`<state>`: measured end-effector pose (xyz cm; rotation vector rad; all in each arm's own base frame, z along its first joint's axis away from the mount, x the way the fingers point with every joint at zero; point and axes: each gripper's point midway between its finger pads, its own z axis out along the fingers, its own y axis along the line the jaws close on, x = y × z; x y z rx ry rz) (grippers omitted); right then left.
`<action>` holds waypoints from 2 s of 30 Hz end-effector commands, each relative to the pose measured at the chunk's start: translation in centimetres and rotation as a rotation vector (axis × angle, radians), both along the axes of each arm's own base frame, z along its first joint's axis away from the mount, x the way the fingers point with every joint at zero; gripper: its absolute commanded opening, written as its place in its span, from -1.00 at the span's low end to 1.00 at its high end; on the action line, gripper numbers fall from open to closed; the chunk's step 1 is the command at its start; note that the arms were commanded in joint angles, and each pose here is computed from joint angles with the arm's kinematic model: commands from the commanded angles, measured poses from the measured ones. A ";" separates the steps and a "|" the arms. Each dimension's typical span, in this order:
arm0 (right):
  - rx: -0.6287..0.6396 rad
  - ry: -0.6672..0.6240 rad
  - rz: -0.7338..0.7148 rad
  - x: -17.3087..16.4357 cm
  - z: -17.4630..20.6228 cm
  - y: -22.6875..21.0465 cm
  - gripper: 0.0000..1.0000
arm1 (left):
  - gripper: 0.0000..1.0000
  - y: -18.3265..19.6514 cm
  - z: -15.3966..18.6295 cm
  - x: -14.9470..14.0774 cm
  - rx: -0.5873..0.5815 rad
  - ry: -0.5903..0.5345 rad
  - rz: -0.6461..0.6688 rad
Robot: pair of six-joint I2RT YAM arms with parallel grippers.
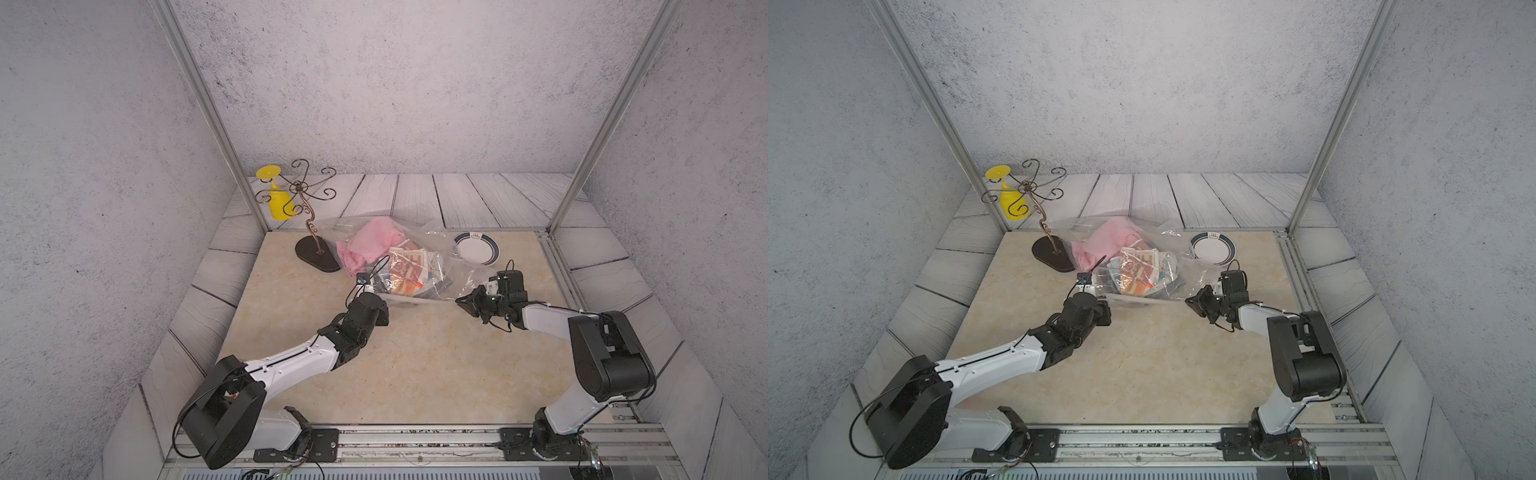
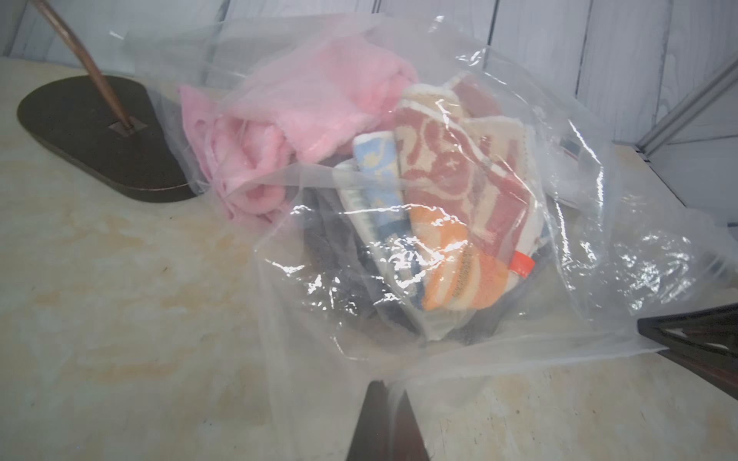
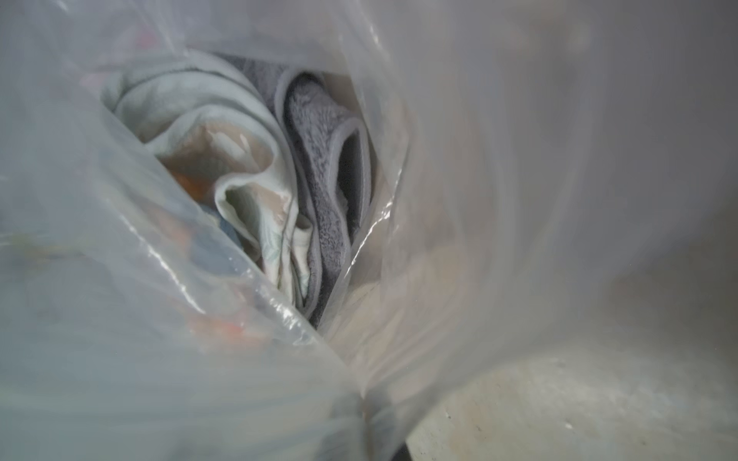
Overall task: Place the folded towel into the vacuum bag
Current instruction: Close the vacuum bag at the center of the board, then reset both arms
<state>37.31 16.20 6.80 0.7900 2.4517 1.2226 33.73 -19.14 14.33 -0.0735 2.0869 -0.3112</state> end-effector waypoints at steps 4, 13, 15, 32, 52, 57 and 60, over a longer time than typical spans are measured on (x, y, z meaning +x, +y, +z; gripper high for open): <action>-0.304 0.145 -0.362 0.4 -6.5 -11.2 -0.95 | -1.00 14.7 -0.2 -0.5 0.130 -0.024 0.647; -0.353 0.074 -0.390 1.5 -4.9 -14.4 -0.95 | -1.00 17.3 -2.2 -1.6 0.098 0.052 0.749; -0.363 0.062 -0.391 1.6 -4.7 -15.0 -0.95 | -1.00 17.5 -2.7 -1.7 0.088 0.073 0.760; -0.370 0.018 -0.470 1.7 -3.2 -19.5 -0.80 | -1.00 18.3 -3.8 -1.7 0.082 0.110 0.778; -0.944 -0.202 -0.568 -0.7 4.2 -26.3 0.82 | 0.97 14.8 0.3 2.4 0.389 0.143 0.409; -1.268 -0.305 -0.424 -0.5 5.6 -24.7 0.87 | 0.97 16.0 0.5 2.8 0.458 0.146 0.387; -1.303 -0.389 -0.369 0.2 4.6 -22.7 0.91 | 0.97 18.3 0.3 3.5 0.518 0.153 0.445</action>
